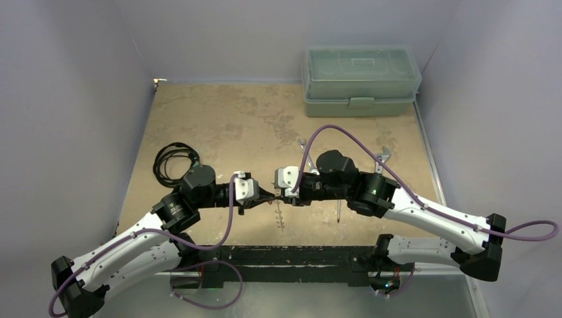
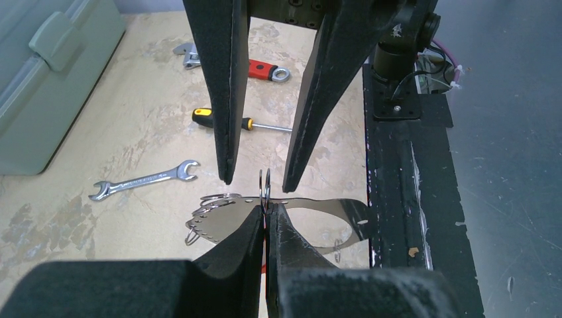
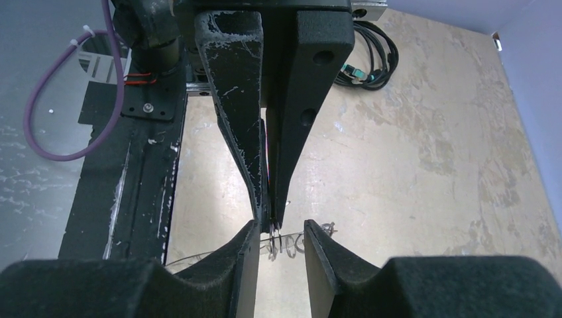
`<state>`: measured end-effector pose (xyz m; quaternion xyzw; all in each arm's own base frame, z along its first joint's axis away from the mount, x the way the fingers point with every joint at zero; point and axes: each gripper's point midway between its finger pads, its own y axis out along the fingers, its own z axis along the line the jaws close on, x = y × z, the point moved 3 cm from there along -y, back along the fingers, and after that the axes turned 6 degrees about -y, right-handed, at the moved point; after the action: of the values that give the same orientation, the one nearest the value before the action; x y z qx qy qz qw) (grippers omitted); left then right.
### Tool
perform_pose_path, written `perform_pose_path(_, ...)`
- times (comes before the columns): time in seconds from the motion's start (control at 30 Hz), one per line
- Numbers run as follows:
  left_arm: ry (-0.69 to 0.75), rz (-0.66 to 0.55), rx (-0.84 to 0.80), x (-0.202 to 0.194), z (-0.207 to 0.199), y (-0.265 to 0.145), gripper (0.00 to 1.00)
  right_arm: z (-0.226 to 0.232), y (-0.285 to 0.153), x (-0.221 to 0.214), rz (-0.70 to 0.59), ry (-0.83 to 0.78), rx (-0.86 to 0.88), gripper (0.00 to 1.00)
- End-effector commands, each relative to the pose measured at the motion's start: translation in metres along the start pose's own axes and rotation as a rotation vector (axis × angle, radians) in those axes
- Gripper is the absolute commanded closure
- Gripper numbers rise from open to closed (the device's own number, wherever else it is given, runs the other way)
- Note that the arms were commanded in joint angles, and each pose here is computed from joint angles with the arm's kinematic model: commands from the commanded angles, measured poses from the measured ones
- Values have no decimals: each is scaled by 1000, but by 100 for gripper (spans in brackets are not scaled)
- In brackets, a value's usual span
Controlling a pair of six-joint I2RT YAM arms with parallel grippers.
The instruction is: Put the keys on the keyring
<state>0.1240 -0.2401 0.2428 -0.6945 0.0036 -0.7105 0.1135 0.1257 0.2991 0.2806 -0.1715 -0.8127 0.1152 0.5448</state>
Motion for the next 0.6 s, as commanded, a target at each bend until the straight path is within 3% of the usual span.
perform_pose_path(0.0,56,-81,-4,31,2,-2,100,-5,3,11,-42,-30,-6,67)
perform_pose_path(0.2,57,-86,-4,32,2,-3,100,-5,4,7,-21,-31,-5,74)
perform_pose_path(0.57,58,-88,-3,32,2,-3,100,-1,9,-4,8,-24,3,72)
